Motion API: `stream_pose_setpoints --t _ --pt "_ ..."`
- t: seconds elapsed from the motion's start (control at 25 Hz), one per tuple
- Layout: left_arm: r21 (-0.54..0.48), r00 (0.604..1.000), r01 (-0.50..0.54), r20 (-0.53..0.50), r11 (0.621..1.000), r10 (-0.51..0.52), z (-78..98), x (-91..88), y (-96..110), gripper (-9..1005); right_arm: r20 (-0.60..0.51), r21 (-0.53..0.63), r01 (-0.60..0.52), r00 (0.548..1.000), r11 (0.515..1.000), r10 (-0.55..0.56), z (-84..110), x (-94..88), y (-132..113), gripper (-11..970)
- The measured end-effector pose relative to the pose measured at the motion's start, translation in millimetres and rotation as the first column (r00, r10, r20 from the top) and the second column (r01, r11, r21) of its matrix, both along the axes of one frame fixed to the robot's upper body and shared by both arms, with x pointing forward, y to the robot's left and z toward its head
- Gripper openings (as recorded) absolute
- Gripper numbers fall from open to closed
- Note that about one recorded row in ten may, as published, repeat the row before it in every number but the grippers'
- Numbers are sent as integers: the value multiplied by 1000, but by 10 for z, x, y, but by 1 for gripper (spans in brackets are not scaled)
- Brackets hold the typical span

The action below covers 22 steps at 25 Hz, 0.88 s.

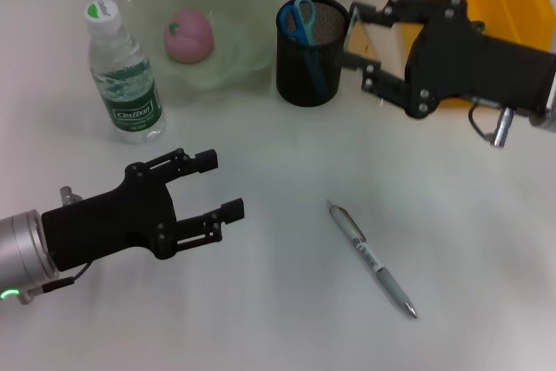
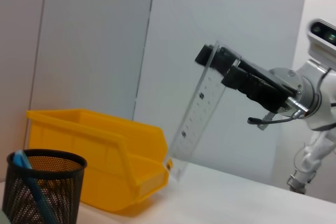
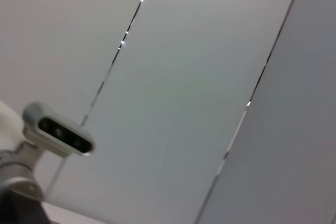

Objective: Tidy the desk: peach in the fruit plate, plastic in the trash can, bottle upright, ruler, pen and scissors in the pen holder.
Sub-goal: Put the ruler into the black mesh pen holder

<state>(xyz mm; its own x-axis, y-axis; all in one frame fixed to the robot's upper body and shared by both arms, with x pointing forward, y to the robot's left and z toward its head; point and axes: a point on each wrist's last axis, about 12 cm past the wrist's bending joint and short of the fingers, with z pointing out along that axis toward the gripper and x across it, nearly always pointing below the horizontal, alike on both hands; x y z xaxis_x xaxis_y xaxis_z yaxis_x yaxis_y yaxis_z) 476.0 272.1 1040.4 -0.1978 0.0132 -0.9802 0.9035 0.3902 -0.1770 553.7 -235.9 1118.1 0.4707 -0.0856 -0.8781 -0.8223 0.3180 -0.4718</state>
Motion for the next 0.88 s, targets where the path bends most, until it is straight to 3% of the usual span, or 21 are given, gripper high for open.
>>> stream_pose_setpoints --t 0.04,0.24,0.44,0.88 --pt "-8 1000 -6 -10 1000 6 3 2 3 785 75 -6 24 997 1000 -23 21 18 -8 397" --pt "-25 999 -25 -34 999 24 9 14 14 785 235 -27 79 969 997 -70 30 63 22 402" --pt "-39 998 -47 -48 998 45 13 19 35 785 331 -52 119 939 992 -95 -29 125 146 408" --pt "-47 997 -49 -56 998 46 3 13 16 785 432 -78 204 889 976 -151 -149 256 458 419"
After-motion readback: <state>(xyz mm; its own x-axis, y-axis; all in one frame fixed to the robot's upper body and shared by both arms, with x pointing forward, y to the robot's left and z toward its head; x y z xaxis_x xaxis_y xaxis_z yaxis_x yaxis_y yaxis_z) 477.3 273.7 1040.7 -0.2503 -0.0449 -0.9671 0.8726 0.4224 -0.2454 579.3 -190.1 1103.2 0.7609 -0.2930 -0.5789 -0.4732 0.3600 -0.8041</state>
